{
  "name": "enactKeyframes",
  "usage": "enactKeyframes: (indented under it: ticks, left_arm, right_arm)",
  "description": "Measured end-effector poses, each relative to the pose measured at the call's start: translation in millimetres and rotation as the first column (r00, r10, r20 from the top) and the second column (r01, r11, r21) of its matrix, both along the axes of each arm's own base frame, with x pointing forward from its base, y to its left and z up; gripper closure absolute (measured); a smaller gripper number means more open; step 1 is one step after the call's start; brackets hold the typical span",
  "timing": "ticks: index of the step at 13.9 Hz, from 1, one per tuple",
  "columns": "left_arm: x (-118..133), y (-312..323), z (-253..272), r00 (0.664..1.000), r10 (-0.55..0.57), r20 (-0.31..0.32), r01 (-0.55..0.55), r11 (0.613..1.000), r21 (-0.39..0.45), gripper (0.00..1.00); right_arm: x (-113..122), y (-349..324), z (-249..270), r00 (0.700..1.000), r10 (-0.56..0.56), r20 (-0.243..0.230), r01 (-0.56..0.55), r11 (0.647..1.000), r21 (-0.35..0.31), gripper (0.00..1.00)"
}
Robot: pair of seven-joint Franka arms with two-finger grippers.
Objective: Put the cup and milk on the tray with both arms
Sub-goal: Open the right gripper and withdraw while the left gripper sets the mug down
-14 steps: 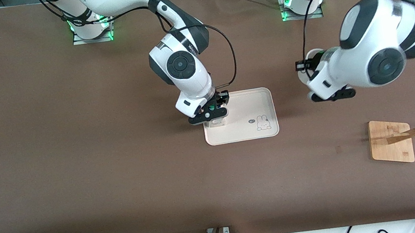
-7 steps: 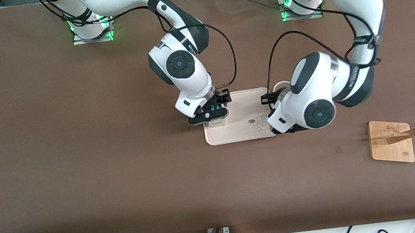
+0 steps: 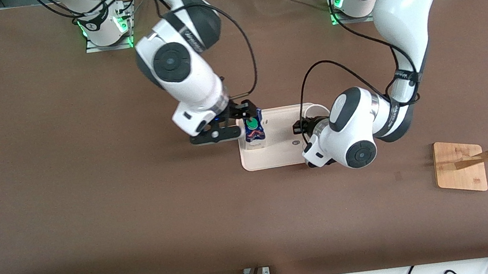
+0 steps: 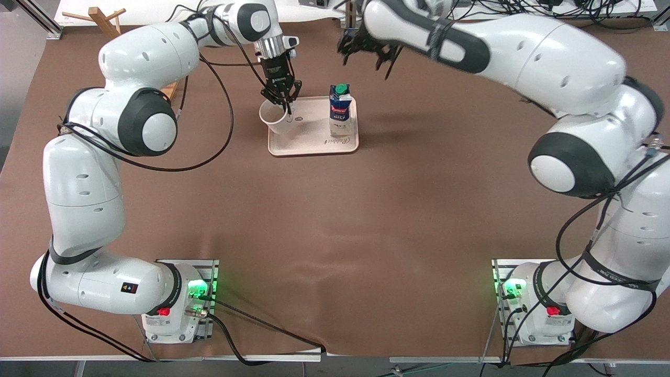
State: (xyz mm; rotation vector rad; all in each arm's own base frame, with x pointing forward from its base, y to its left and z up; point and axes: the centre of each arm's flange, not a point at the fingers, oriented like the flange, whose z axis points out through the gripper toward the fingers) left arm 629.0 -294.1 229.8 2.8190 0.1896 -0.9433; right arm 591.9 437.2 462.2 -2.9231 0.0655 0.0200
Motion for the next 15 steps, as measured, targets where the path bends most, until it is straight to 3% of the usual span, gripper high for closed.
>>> enactKeyframes:
  ticks: [5,6,9,12,15]
  left_arm:
    - [0,-2,-15,1.000,0.024,-0.019,-0.024,1.000,0.000,0.92]
    - [1,-2,-15,1.000,0.025,-0.018,-0.025,1.000,0.002,0.88]
    - [4,5,-15,0.999,0.035,-0.015,-0.035,0.999,0.005,0.59]
    - [6,8,-15,0.999,0.040,-0.014,-0.040,0.999,0.004,0.30]
    - [13,12,-1,0.999,0.048,0.006,-0.048,0.999,-0.003,0.02]
  right_arm:
    - [44,-148,65,1.000,0.028,-0.008,-0.028,0.998,-0.049,0.00]
    - [48,-175,72,1.000,0.031,-0.008,-0.031,0.997,-0.066,0.00]
    - [43,-240,87,0.998,0.058,-0.010,-0.058,0.994,-0.095,0.00]
    - [18,-288,100,0.997,0.069,-0.024,-0.071,0.993,-0.099,0.00]
    - [-12,-318,112,0.996,0.088,-0.027,-0.091,0.985,-0.144,0.00]
